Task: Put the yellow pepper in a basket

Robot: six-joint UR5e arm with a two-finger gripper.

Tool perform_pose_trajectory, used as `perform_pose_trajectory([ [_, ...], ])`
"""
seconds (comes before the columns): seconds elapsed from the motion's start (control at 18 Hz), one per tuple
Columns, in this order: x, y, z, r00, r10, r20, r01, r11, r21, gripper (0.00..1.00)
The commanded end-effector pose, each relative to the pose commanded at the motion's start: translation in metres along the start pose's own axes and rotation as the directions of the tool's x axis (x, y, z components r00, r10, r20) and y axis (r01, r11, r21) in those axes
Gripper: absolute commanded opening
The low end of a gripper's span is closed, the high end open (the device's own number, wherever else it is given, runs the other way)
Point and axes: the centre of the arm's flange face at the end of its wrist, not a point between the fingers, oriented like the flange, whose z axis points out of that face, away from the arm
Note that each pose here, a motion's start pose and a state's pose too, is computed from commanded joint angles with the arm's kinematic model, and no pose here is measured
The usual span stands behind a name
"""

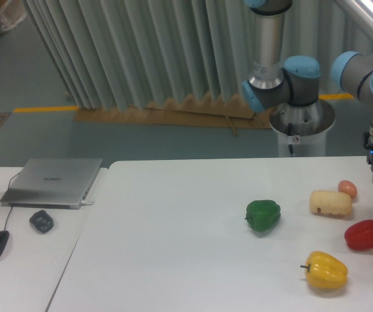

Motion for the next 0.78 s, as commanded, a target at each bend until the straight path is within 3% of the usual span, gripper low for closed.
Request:
perform_pose_trajectory([
  [0.78,0.0014,-0.0012,0.0043,1.000,0.002,-0.008,-0.002,1.000,0.000,1.00],
])
